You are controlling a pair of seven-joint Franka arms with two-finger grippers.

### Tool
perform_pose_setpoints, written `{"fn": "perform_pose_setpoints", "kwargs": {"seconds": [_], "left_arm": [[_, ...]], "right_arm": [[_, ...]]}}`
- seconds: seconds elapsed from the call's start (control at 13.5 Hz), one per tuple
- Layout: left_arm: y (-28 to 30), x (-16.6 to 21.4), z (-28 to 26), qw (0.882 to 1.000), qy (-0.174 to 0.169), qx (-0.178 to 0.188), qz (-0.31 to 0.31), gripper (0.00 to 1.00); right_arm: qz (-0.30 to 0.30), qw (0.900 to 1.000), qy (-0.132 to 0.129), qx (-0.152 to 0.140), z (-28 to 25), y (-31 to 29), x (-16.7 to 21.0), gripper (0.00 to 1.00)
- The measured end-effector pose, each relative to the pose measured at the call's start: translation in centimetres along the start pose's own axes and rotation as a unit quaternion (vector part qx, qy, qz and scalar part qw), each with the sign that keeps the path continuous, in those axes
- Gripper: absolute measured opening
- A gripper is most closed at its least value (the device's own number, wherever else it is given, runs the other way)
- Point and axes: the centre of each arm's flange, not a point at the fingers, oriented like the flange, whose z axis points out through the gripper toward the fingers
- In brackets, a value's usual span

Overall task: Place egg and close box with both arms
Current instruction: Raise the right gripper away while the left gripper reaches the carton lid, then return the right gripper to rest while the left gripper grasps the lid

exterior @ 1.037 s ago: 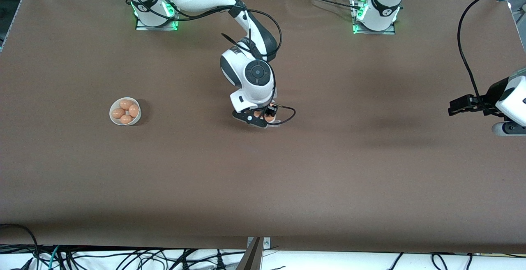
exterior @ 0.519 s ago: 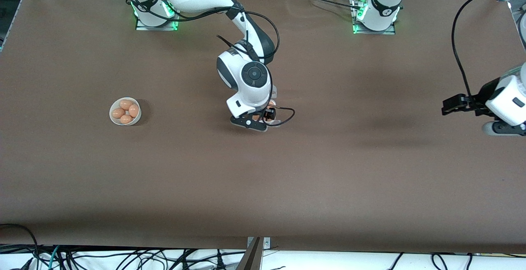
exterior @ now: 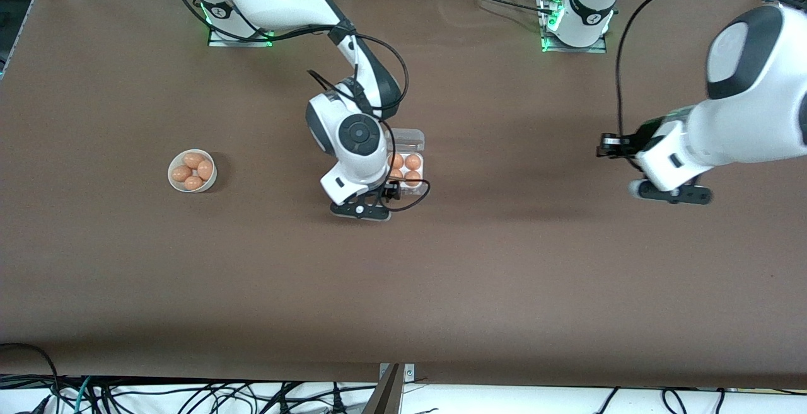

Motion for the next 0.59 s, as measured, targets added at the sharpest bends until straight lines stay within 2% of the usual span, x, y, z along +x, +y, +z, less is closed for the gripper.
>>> {"fn": "perform_pose_setpoints", "kwargs": {"seconds": [0.22,0.3,0.59], "left_arm": [[6.2,0.6,4.6,0.998,-0.052,-0.031,-0.015,0.16],[8.0,0.7,6.2,0.997,-0.069,-0.037,-0.02,0.12],[13.7,1.0,12.8,0.988,-0.134,-0.039,-0.064,0.11]], "right_arm": [[0.015,1.0,-0.004,0.002,-3.7,4.8,3.7,1.0],[0.023,1.0,-0.002,0.007,-5.5,6.4,4.7,1.0],[0.026,0.999,0.007,0.023,-11.0,13.5,7.9,1.0]]}}
